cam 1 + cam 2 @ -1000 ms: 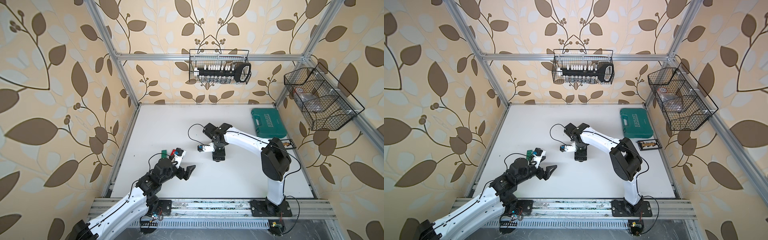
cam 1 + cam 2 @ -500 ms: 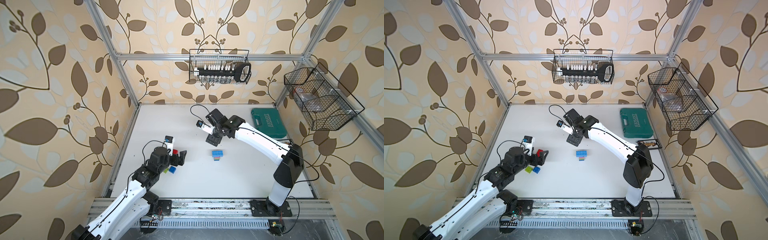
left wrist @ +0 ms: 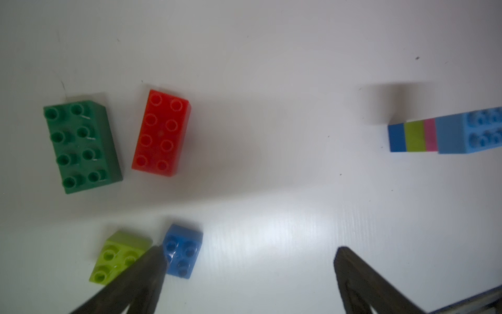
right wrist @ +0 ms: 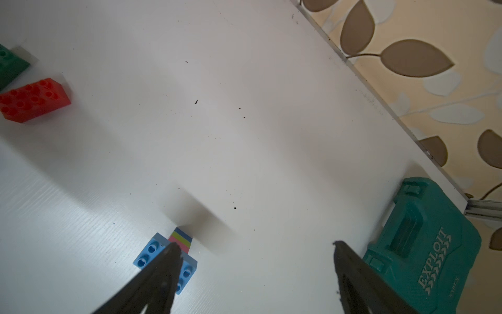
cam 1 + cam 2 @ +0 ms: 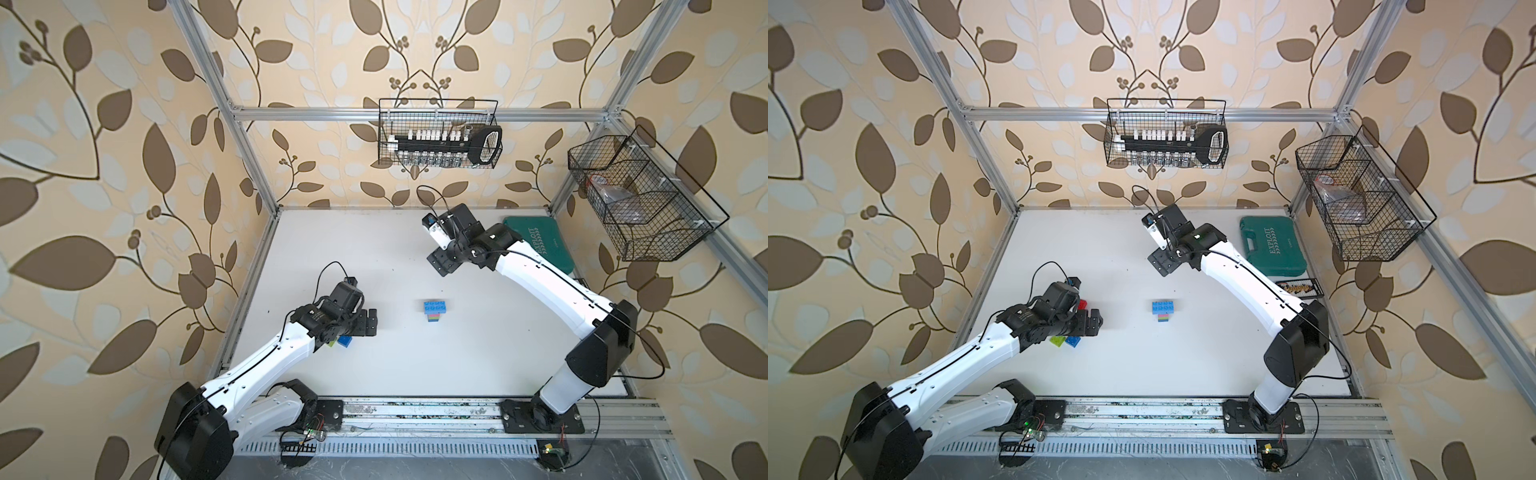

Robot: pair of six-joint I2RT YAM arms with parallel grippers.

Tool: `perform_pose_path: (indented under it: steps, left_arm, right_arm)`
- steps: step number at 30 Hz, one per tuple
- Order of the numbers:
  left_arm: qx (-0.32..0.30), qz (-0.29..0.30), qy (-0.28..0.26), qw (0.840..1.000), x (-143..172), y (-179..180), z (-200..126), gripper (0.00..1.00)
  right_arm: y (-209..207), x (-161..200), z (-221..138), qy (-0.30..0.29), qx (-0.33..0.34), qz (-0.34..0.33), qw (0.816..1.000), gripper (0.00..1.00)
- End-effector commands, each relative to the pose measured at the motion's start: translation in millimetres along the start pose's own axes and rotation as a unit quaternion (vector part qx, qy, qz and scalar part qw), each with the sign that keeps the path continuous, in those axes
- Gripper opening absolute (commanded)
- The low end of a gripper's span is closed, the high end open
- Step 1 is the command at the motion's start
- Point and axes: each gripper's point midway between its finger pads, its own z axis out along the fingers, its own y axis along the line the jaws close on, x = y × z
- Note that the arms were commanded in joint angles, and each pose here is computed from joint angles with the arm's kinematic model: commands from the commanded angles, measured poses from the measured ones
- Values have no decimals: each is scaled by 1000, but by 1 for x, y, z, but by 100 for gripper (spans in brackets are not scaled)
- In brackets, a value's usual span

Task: Assemble a spoon with lego
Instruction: Move the lego brick at the center of the board.

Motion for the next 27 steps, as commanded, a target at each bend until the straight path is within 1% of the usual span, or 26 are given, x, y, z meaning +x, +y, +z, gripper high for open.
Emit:
perform_pose_path:
  steps: [1, 4, 6, 7, 8, 10, 12, 14, 17, 19, 22, 25, 27]
  left_arm:
    - [-61, -34, 44, 997, 20, 18, 11, 96]
    - [-70, -42, 61, 995, 28, 22, 22, 90]
    - [-100, -47, 59, 992, 30, 33, 22, 86]
    - [-100, -50, 54, 992, 29, 34, 22, 85]
    - [-97, -47, 50, 993, 28, 33, 23, 84]
    - [-115, -53, 45, 991, 26, 39, 23, 84]
    - [-125, -55, 50, 989, 26, 42, 26, 83]
    - [-132, -59, 56, 988, 27, 46, 33, 85]
    - [-122, -70, 69, 988, 26, 48, 38, 85]
    - [-104, -72, 73, 989, 25, 42, 39, 85]
    - [-86, -82, 98, 988, 31, 35, 44, 83]
    - [-78, -77, 107, 988, 32, 27, 48, 75]
    - [-65, -79, 105, 989, 31, 19, 50, 72]
  right_arm:
    - [-6, -7, -14, -34, -17, 24, 999, 87]
    - [-10, -10, -20, -42, -22, 26, 999, 87]
    - [-13, -12, -24, -47, -19, 21, 998, 87]
    - [-14, -12, -24, -47, -18, 20, 999, 87]
    - [-16, -12, -25, -48, -17, 20, 999, 87]
    - [-16, -11, -25, -49, -22, 21, 998, 87]
    - [-15, -10, -23, -47, -24, 18, 998, 87]
    - [-14, -10, -23, -44, -25, 14, 999, 87]
    - [-14, -9, -22, -43, -25, 11, 999, 87]
    - [-15, -9, -21, -42, -25, 10, 999, 87]
    - [-15, -10, -20, -42, -26, 10, 999, 87]
    - [-16, -11, -20, -44, -25, 9, 999, 87]
    - [-17, -11, -20, -44, -24, 9, 999, 87]
